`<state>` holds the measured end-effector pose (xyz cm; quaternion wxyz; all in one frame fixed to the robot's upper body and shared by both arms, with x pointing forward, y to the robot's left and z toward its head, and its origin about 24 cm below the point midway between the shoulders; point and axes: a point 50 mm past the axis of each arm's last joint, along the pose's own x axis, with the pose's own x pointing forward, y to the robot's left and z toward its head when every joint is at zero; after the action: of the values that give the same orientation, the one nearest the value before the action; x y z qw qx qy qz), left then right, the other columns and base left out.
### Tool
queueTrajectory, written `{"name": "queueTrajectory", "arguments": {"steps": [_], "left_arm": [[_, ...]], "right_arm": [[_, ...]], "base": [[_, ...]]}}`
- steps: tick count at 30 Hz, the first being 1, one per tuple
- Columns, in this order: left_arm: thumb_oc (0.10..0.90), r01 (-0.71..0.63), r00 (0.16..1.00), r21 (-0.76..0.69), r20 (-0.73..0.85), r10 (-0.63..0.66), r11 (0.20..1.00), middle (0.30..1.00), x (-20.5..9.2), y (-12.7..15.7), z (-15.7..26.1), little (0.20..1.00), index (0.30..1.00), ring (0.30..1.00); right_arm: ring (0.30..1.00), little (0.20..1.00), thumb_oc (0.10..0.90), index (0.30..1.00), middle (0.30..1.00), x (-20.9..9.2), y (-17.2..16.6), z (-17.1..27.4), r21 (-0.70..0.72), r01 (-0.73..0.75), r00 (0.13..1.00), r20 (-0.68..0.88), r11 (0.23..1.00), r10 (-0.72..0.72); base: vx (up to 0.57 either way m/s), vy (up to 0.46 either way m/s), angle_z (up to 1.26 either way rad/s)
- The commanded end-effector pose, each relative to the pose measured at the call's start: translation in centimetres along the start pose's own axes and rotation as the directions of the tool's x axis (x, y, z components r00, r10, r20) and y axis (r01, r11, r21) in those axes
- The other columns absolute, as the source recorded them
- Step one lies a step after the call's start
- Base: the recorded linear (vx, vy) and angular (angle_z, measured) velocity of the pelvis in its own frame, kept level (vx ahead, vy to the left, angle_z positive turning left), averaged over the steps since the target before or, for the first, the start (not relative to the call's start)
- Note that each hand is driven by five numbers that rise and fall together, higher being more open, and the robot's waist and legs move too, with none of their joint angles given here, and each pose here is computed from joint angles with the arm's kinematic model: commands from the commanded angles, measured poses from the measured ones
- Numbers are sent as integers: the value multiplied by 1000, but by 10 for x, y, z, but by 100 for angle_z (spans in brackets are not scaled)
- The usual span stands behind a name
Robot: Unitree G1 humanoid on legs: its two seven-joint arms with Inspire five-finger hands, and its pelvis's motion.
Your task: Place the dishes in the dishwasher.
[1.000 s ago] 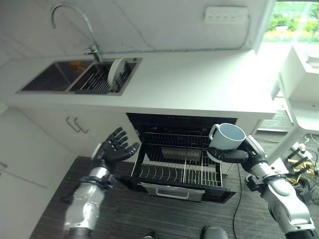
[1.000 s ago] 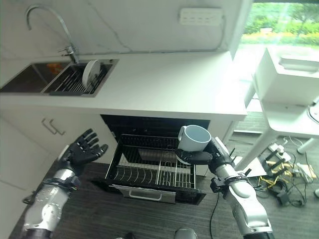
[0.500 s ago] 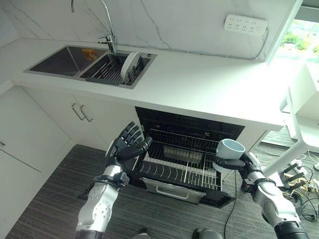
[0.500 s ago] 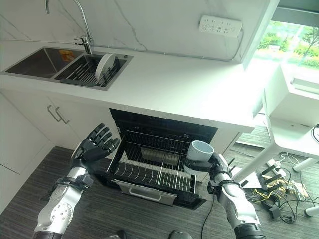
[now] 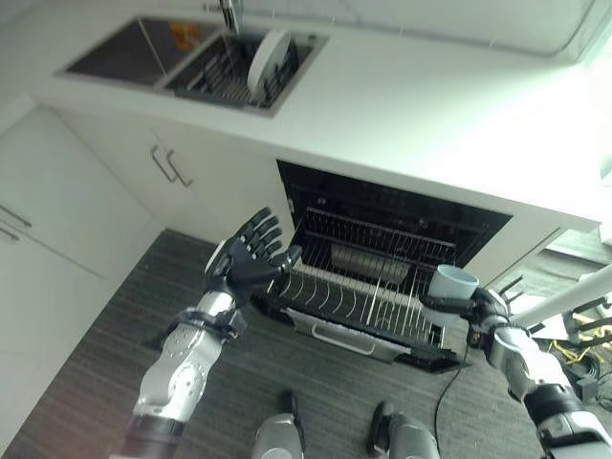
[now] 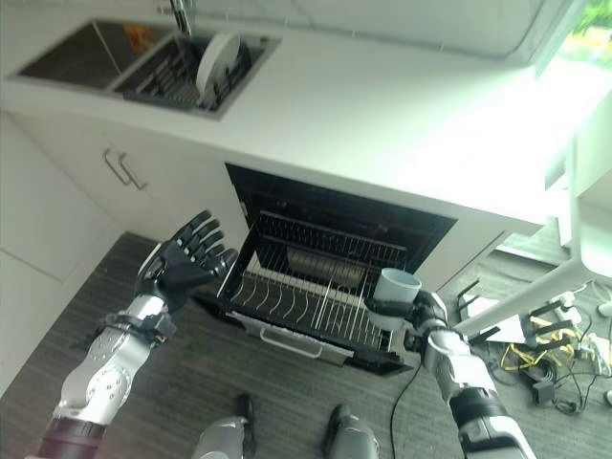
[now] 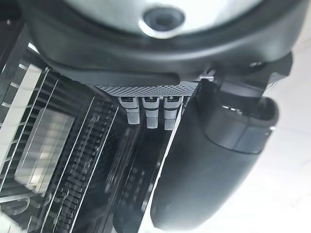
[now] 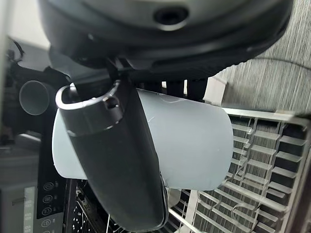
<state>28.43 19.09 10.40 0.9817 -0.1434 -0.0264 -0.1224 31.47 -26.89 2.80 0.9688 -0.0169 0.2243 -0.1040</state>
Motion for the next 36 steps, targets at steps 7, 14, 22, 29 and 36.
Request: {"name": "queueTrajectory", "arguments": {"steps": [7, 14, 22, 29, 36], "left_arm": [[800, 196, 870, 105, 441, -223, 975, 900, 20, -32, 107, 900, 900, 900], [800, 210, 852, 134, 461, -248, 969, 900, 20, -35, 116, 900, 900, 900], [800, 209, 839, 153, 479, -257, 966, 900, 19, -37, 123, 900, 900, 900], [800, 205, 836, 162, 484, -259, 965, 900, 19, -38, 123, 900, 900, 900], [800, 189, 835, 171, 490, -250, 967, 900, 16, -36, 124, 900, 900, 900]], "right_arm": [[300, 300, 400, 300, 300, 5, -19, 118, 7, 1, 961, 276, 1000, -3], [300, 300, 400, 300, 300, 5, -33, 130, -15, 25, 966, 257, 1000, -20], [900, 900, 800, 900, 900, 6, -36, 134, -39, 51, 975, 219, 998, -42], [900, 900, 800, 900, 900, 6, -38, 134, -56, 80, 973, 222, 995, -66], [900, 900, 800, 900, 900, 1, -40, 148, -98, 136, 956, 274, 986, -105]], "base": [[-141, -13, 2], [-27, 13, 6], [-19, 12, 2], [0, 0, 0], [0, 0, 0]]}}
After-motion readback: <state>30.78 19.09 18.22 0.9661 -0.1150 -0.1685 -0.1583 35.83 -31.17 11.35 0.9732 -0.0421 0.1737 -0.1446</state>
